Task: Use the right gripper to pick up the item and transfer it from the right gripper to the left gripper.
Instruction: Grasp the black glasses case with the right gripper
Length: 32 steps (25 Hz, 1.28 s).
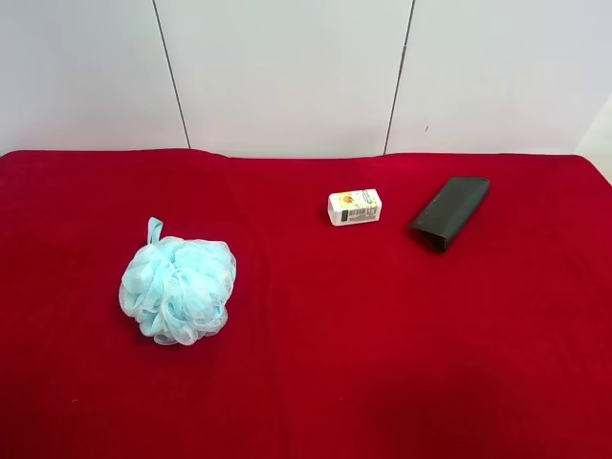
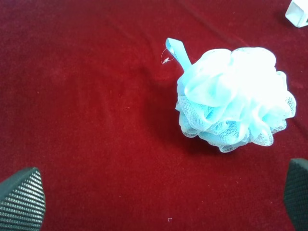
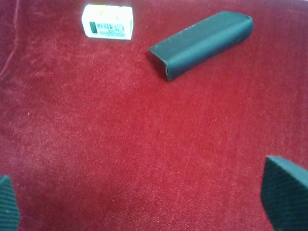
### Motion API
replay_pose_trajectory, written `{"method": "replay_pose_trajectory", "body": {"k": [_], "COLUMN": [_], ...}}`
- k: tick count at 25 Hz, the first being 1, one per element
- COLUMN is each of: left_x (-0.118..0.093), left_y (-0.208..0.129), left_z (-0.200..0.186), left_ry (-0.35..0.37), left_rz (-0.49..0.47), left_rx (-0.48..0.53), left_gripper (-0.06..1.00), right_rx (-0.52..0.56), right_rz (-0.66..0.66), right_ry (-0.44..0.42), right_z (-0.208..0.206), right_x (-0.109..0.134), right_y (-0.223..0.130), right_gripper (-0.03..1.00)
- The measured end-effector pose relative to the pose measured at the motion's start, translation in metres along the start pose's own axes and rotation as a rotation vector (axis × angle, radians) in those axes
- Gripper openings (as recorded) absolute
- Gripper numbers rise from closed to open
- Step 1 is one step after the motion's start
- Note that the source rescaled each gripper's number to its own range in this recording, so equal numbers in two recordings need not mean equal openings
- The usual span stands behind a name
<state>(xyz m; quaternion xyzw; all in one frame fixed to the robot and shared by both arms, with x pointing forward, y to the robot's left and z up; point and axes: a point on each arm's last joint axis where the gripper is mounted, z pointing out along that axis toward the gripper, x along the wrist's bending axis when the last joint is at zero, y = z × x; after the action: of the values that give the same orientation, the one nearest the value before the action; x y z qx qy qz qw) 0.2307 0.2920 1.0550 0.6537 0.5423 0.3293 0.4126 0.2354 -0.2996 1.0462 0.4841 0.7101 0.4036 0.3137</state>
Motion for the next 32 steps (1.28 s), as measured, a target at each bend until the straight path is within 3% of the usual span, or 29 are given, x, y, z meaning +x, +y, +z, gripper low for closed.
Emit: {"method": "replay_pose_trajectory", "body": {"k": [32], "left_x": [0.0000], "left_y": [0.0000], "left_z": [0.0000], "left_ry": [0.000], "left_rz": [0.000], "left_rx": [0.000], "left_gripper": [1.00], "right_rx": [0.000], "right_rz": [0.011], "right_ry": [-0.005], "right_z": [0.0000], "right_x": [-0.0004], "right_y": [0.0000], "right_gripper": [1.00]}}
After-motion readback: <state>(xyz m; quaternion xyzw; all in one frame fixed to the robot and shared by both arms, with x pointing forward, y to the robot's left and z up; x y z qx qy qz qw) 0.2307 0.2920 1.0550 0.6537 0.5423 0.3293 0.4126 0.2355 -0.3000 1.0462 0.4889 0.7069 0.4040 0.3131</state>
